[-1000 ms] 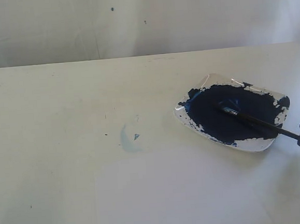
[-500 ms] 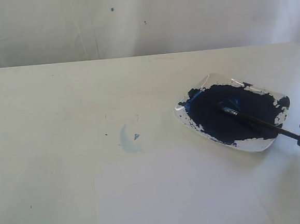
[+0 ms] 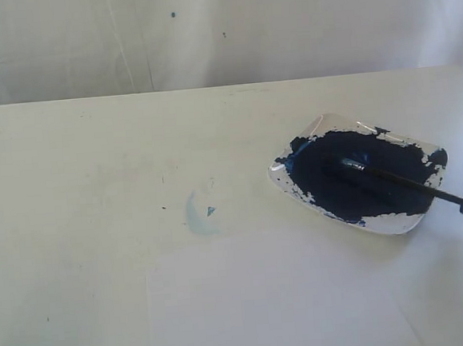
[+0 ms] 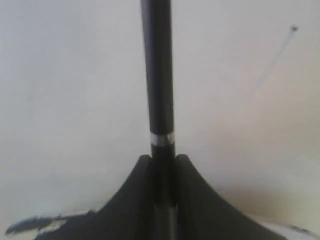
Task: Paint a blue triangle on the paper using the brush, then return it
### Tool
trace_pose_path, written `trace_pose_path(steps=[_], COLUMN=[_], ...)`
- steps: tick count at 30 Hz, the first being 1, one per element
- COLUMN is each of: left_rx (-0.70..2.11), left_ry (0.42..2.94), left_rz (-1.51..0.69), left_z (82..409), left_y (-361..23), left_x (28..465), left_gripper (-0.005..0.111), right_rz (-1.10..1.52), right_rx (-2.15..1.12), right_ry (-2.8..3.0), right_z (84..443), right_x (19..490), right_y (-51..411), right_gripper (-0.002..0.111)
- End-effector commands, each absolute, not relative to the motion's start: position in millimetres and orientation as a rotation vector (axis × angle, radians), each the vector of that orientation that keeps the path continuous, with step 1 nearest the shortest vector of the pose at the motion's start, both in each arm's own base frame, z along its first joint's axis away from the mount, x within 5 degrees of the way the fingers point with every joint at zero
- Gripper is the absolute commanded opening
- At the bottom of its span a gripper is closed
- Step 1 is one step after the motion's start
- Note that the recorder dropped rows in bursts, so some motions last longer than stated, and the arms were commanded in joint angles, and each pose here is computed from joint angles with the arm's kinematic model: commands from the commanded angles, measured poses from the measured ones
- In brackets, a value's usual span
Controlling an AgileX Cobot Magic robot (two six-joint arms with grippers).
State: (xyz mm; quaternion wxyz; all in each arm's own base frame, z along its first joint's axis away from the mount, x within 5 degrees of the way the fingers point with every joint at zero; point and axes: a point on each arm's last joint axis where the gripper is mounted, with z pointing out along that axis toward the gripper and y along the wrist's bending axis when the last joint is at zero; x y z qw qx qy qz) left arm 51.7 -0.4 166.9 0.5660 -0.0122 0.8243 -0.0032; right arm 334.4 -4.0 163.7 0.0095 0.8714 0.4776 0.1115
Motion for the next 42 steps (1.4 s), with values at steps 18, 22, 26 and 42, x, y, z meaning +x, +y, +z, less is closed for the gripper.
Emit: trace_pose_path(steps=[18,22,26,42], left_rx=[-0.031,-0.031,-0.031,-0.031], left_ry=[1.934,1.934,1.934,1.934], left_rz=[-0.01,-0.01,-0.01,-0.01], left_z=[166,166,166,166], left_y=[0,0,0,0], left_x=[52,52,52,52], left_gripper=[0.0,0.0,0.0,0.0], right_rz=[0.705,0.701,0.769,0.698], right_rx=[1.111,0.647,0.353,-0.364], right_ry=[1.719,1.672,1.586,1.673], right_z=[278,305,325,320], right_x=[368,369,364,345], right_y=[-15,-3,13,46], right_gripper=[0.0,0.0,0.0,0.0])
